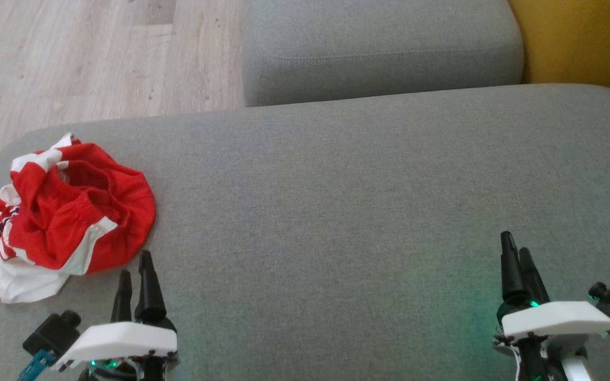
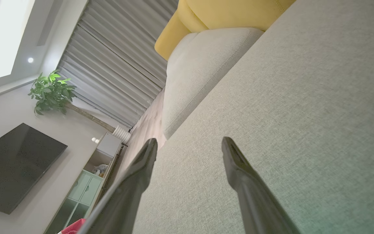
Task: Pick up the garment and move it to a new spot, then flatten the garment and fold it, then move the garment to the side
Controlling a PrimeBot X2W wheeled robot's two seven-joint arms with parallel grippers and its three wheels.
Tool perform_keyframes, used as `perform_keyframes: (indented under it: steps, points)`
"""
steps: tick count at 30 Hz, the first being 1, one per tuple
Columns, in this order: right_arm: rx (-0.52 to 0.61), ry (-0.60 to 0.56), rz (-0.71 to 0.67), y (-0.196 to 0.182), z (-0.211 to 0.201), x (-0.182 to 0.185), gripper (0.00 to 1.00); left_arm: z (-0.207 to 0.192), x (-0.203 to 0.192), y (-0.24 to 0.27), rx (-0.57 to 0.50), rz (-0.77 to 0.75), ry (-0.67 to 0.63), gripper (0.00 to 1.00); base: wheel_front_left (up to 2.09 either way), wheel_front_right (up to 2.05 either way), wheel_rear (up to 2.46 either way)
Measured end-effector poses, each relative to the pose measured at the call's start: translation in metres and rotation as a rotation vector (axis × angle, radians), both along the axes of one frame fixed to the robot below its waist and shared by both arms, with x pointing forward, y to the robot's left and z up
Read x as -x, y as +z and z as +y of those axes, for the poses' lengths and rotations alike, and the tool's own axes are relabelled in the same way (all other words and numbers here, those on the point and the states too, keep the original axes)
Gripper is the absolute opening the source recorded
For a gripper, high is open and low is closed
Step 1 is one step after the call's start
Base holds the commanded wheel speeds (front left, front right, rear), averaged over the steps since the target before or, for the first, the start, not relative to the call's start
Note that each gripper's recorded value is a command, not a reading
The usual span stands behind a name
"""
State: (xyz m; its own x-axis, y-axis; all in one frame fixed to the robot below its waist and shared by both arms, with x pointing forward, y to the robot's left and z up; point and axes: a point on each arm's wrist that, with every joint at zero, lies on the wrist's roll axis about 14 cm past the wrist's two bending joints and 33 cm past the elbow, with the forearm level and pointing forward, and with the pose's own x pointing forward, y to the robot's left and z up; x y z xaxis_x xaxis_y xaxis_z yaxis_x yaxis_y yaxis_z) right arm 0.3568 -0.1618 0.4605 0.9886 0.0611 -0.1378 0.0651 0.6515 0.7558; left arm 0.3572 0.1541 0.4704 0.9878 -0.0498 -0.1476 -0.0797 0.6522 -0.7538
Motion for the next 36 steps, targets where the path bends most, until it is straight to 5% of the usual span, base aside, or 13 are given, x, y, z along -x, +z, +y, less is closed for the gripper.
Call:
perform_keyframes:
  steps: [36]
  points:
    - [0.433,0.09,-0.132,0.019,0.015,0.005,1.0,-0.018,0.002,0.029,-0.464,-0.166,-0.058,1.0,0.0,0.0,0.0]
